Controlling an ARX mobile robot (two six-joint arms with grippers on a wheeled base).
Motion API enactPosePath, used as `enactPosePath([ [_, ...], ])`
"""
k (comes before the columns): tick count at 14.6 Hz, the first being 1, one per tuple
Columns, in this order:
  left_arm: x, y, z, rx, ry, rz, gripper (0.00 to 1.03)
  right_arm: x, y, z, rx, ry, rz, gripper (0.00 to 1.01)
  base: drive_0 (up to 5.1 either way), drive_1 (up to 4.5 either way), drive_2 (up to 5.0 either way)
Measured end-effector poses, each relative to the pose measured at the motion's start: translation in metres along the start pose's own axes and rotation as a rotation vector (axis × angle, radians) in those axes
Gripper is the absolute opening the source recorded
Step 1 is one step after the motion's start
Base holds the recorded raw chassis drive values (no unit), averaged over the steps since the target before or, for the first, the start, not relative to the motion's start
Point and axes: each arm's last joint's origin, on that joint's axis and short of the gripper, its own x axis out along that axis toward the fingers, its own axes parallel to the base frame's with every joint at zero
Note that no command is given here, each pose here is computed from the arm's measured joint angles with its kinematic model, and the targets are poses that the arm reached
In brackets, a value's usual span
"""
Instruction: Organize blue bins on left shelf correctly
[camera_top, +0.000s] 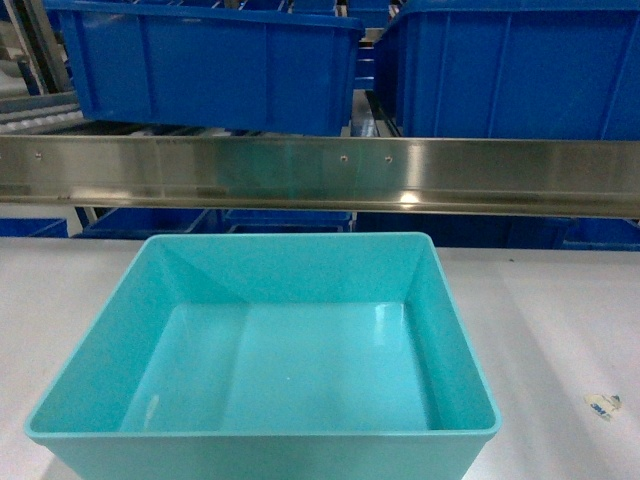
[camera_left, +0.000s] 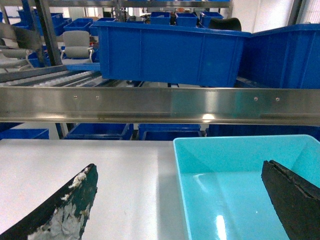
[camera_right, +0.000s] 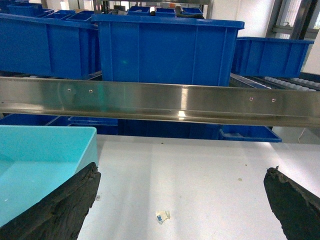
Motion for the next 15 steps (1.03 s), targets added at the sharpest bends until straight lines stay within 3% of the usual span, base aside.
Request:
enactPosePath([
  [15,0.0000,0.0000,0.0000,0.000,0.000,0.000,0.98,0.0000,0.0000,0.0000,0.000,0.000,0.000,0.98,0.0,0.00,0.0],
])
